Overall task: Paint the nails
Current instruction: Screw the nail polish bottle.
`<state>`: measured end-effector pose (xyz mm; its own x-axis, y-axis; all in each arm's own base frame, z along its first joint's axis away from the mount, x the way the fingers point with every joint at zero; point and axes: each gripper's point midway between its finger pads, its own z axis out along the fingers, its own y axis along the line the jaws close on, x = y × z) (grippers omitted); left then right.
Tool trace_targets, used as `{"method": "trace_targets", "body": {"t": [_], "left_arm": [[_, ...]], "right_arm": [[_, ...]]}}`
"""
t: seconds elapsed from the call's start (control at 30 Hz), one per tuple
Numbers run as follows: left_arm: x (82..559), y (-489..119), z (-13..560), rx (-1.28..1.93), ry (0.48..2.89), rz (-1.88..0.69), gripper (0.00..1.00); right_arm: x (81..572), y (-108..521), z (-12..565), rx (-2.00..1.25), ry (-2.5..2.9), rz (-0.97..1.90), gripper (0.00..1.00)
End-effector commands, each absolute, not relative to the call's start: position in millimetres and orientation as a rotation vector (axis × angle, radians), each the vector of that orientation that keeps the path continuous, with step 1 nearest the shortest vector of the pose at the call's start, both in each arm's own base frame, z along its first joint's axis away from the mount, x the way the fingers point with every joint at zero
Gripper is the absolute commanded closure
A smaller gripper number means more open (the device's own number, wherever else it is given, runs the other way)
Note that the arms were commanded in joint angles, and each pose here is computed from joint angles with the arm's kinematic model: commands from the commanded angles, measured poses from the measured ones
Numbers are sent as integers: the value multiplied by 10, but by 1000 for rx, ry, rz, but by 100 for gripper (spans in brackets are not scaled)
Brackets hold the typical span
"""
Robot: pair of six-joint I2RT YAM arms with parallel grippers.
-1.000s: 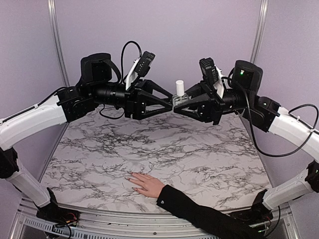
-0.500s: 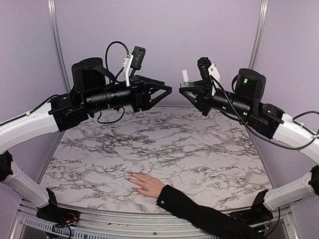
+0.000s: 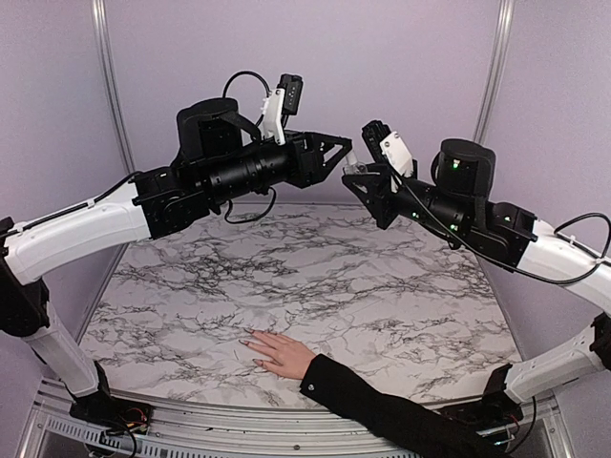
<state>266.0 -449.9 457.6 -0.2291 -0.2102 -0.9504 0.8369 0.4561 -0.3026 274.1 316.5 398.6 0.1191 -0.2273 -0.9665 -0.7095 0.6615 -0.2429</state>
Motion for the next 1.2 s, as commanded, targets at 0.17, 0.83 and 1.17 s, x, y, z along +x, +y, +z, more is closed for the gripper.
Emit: {"method": "trace_targets", "body": {"t": [0.17,0.83,1.17], "left_arm": [[2641,-4584,4684,575,1460,-1113,66],[2204,-4589,4416,837,1442,-1230,100],[1978,-4506,4292,987,1402,-1339,100]], "right_arm": [[2711,3191,4161,-835,1412,418,100],[2337,3293,4717,-896,1230,667,100],[1902,3259,5059,-1015,1019,904,100]]}}
